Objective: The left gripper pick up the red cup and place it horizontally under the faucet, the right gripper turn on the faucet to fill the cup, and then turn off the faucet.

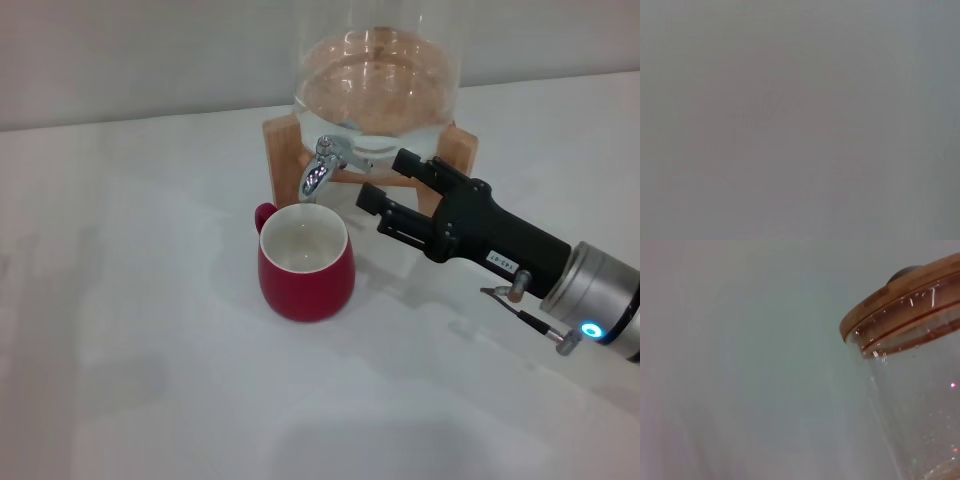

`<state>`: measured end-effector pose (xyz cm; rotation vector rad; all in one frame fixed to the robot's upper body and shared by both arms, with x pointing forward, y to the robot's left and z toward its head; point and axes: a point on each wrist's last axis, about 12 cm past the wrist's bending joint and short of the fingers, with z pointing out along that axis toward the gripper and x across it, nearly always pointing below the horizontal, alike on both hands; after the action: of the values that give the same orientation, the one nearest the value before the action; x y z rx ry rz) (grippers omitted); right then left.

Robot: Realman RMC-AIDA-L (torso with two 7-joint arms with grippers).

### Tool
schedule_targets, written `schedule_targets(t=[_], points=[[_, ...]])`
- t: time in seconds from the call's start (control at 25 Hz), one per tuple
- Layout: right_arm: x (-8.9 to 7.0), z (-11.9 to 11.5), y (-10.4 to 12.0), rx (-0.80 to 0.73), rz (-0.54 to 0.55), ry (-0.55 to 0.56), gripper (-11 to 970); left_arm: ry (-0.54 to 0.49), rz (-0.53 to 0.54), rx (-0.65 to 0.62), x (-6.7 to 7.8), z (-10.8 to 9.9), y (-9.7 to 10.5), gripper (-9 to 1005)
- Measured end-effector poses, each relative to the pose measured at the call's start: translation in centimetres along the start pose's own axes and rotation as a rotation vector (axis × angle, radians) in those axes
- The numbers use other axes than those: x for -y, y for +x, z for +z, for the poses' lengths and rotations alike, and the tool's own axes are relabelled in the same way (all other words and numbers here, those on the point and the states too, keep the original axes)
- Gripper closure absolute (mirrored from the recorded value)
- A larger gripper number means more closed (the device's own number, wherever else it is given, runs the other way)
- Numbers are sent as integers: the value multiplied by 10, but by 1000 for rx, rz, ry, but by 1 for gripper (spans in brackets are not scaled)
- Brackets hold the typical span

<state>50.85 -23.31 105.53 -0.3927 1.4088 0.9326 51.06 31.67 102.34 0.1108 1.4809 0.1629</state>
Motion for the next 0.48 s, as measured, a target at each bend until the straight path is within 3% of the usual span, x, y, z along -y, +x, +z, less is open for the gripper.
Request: schedule_targets(t=[0.48], points=[[-3,19,1,-36,-2,-43,102,2,-1,0,0,0,0,115]])
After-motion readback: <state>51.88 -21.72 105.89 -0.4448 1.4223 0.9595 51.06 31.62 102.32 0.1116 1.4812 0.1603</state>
